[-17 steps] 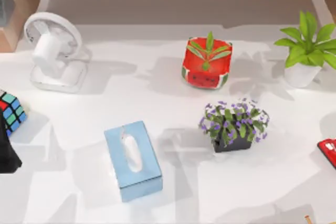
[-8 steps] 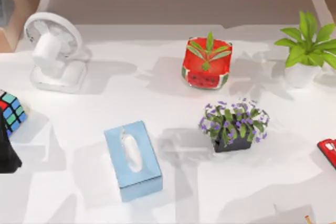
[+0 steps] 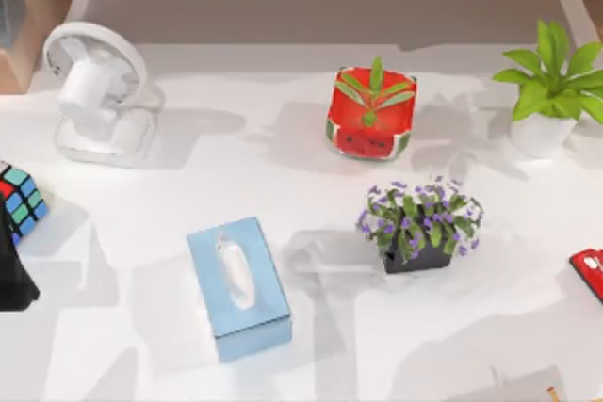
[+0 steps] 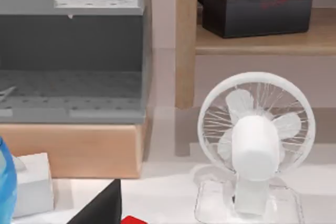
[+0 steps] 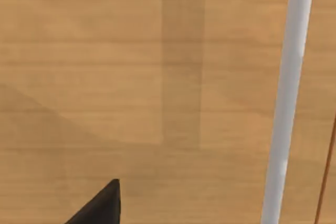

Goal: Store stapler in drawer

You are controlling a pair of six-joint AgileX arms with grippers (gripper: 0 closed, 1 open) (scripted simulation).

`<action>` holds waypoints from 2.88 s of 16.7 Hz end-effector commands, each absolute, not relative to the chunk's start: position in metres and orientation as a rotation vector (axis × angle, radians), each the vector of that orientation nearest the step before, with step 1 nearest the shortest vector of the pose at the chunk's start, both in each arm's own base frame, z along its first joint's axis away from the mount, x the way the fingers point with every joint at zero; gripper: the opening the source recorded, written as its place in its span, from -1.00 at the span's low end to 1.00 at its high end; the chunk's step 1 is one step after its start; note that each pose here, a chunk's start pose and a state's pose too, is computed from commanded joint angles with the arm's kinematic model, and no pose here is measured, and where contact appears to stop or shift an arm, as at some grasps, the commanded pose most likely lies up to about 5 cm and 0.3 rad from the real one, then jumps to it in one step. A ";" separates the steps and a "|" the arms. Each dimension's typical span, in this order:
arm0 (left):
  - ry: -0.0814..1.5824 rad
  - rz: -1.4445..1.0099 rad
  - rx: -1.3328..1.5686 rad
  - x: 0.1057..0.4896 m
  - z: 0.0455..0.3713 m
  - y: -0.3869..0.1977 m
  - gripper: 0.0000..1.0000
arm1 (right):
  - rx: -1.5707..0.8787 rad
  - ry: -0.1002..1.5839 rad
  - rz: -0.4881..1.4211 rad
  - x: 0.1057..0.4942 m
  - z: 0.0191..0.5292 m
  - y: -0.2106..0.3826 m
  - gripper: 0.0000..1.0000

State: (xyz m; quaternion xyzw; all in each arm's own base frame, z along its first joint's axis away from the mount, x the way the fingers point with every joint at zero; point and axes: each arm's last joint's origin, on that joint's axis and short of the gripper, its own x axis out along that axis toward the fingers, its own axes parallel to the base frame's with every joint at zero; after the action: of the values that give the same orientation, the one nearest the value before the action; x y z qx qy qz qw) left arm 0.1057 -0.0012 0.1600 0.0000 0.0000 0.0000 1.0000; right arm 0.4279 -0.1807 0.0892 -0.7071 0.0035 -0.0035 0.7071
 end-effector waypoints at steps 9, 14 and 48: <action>0.000 0.000 0.000 0.106 0.160 -0.001 1.00 | -1.571 0.008 -0.008 0.428 0.089 -0.181 0.10; 0.000 0.000 0.000 0.106 0.160 -0.001 1.00 | -1.571 0.008 -0.008 0.428 0.089 -0.181 -0.66; 0.000 0.000 0.000 0.106 0.160 -0.001 1.00 | -1.565 0.011 -0.001 0.319 0.087 -0.180 -1.00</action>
State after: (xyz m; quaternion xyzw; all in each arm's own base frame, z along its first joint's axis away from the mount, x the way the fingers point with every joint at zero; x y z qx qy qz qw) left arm 0.1057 -0.0012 0.1600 0.0000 0.0000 0.0000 1.0000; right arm 0.3193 -0.1795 0.0869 -0.7051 0.0051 -0.0004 0.7091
